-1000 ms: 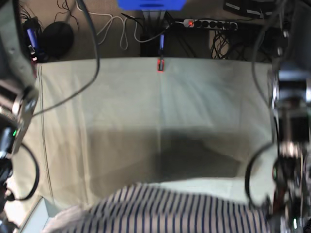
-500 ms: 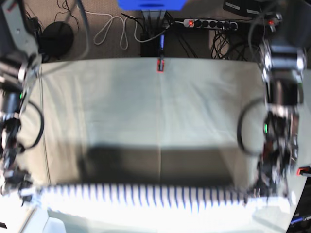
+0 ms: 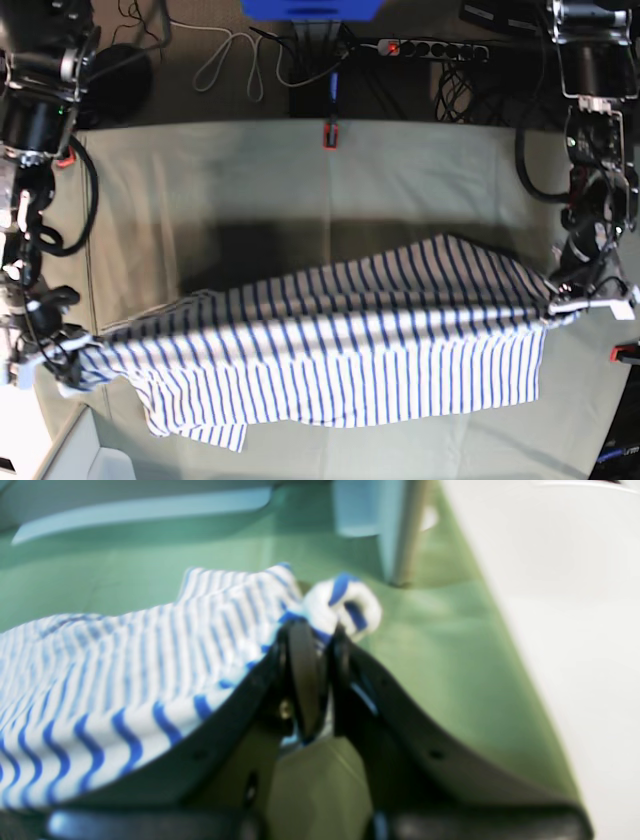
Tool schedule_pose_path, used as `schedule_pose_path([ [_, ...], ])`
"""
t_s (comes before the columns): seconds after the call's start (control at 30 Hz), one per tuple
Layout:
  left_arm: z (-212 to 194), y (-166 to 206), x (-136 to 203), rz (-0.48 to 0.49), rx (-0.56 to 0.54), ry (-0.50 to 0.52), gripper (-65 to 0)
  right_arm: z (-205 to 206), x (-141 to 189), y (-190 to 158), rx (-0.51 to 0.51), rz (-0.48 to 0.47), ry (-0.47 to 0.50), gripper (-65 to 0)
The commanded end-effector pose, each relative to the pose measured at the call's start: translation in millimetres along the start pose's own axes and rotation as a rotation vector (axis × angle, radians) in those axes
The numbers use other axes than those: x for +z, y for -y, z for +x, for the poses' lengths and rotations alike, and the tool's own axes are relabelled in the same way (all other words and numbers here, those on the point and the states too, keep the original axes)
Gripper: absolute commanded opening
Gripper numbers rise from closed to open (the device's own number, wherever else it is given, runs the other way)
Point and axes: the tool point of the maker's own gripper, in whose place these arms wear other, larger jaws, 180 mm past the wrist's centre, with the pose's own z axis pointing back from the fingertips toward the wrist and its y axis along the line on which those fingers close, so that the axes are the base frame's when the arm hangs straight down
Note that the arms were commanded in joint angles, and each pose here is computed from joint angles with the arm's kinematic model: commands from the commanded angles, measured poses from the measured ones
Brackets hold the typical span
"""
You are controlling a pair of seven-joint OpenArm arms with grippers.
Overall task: Layout the t-shirt on the table in an organized manner, then fold the t-shirt properly
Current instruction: 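Lift the shirt with both grippers, swing it up and lower it, then release and regrasp the shirt edge with both grippers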
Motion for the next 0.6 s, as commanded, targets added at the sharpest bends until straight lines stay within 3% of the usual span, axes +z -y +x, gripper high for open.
schedule_pose_path([
  [0.0, 14, -4, -2, 0.016, 0.008, 0.036, -64.6, 15, -5, 4, 0.010, -0.004, 0.031, -65.0],
  [0.13, 9, 10, -25, 0.021, 0.080, 0.013, -64.6, -11, -36, -4, -0.032, 0.018, -0.063, -62.3],
  [0.27, 20, 40, -46, -0.002, 0.147, 0.008, -64.6, -11, -57, 8, -0.105, -0.016, -0.037, -55.8],
  [0.5, 34, 65, -65, -0.013, 0.198, 0.001, -64.1, 5, -64, 10, -0.107, -0.020, 0.000, -49.2],
  [0.57, 29, 69, -71, -0.005, 0.185, -0.023, -60.5, 3, -63, 11, -0.107, -0.021, -0.001, -46.4],
])
